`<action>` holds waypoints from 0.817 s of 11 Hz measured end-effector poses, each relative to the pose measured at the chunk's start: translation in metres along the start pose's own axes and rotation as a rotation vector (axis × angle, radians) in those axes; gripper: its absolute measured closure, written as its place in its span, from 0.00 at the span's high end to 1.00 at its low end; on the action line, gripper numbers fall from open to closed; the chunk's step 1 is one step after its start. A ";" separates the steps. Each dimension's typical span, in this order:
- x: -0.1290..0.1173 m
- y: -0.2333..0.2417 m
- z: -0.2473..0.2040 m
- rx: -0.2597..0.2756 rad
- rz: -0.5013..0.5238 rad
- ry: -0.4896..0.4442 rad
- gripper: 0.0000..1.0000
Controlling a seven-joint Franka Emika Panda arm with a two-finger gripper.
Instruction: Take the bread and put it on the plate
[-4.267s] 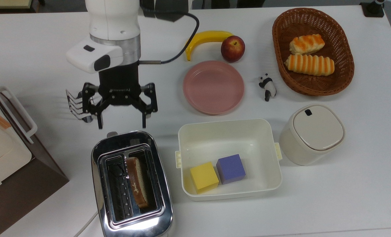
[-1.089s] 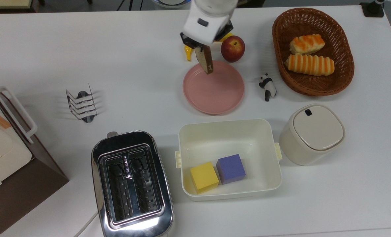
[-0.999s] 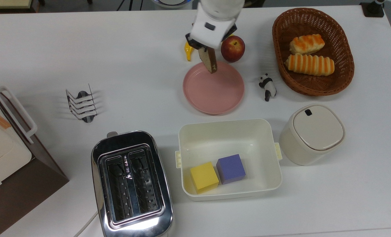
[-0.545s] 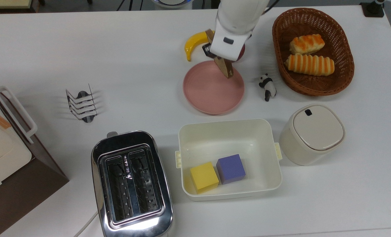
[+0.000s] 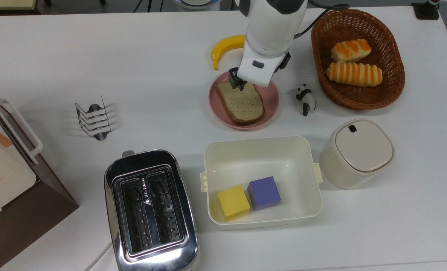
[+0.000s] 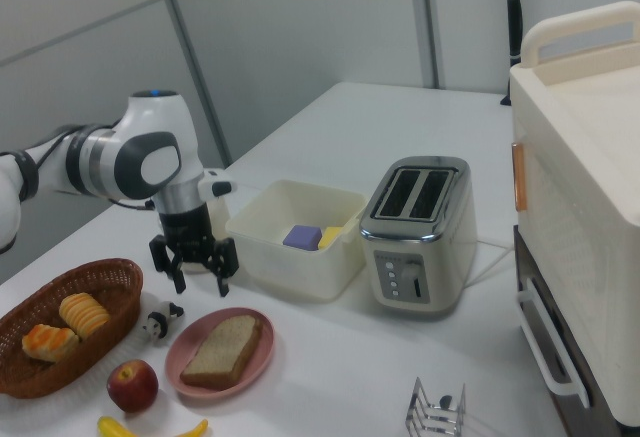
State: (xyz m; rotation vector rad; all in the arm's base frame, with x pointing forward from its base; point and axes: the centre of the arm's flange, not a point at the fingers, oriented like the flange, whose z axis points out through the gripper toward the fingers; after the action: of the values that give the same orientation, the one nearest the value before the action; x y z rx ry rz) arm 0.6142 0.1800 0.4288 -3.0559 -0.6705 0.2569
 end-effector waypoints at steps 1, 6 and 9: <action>0.000 0.010 -0.014 -0.004 0.015 0.024 0.99; -0.055 0.093 -0.087 -0.068 0.196 0.045 1.00; -0.093 0.134 -0.123 -0.112 0.330 0.081 1.00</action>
State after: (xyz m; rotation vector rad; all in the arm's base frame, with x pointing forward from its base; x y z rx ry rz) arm 0.6064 0.0233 0.5600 -3.2509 -0.1788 0.0964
